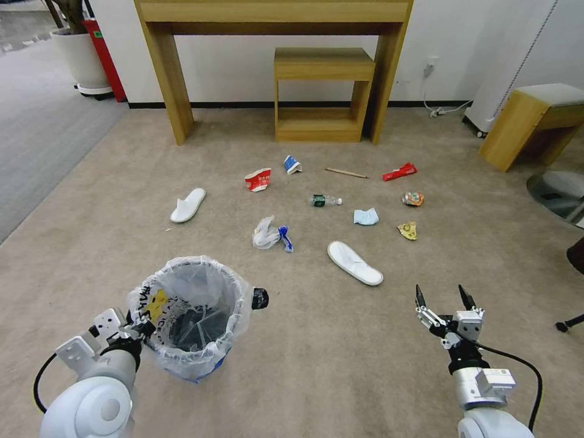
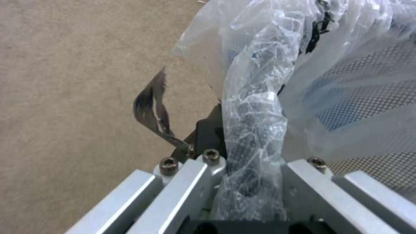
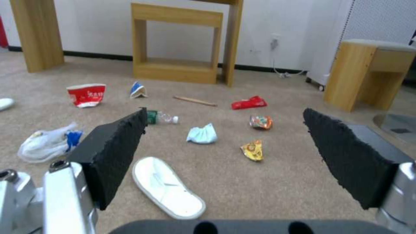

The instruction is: Pick up the trash bin and place the garbage on the floor into it.

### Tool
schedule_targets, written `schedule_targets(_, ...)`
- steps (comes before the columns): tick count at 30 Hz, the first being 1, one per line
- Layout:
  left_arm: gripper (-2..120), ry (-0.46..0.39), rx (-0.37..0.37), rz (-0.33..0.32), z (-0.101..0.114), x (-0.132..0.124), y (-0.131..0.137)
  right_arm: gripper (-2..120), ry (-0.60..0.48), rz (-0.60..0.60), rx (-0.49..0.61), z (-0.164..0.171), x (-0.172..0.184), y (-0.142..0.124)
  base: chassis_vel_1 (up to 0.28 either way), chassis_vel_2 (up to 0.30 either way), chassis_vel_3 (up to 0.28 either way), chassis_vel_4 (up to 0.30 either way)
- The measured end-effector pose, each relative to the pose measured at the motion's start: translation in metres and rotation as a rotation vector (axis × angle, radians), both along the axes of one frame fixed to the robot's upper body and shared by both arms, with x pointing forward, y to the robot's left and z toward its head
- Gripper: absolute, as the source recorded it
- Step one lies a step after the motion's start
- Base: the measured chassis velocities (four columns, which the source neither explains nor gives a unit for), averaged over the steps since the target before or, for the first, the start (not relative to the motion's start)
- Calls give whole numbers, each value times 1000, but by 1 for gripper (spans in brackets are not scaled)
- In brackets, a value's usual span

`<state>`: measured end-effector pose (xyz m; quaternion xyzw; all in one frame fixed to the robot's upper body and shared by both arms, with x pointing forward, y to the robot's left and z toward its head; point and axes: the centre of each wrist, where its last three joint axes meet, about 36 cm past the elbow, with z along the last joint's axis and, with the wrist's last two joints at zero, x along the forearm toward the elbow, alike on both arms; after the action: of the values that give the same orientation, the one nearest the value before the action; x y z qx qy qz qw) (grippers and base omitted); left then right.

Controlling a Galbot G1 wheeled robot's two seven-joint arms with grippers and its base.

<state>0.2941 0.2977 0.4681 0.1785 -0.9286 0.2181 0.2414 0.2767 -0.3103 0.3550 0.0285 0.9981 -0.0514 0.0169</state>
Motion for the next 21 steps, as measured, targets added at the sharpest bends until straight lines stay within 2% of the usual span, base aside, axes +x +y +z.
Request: schedule_targets(21, 1, -1, 0, 1, -1, 1, 1, 92, 4, 6, 2, -2, 0, 2, -106, 109, 109, -103)
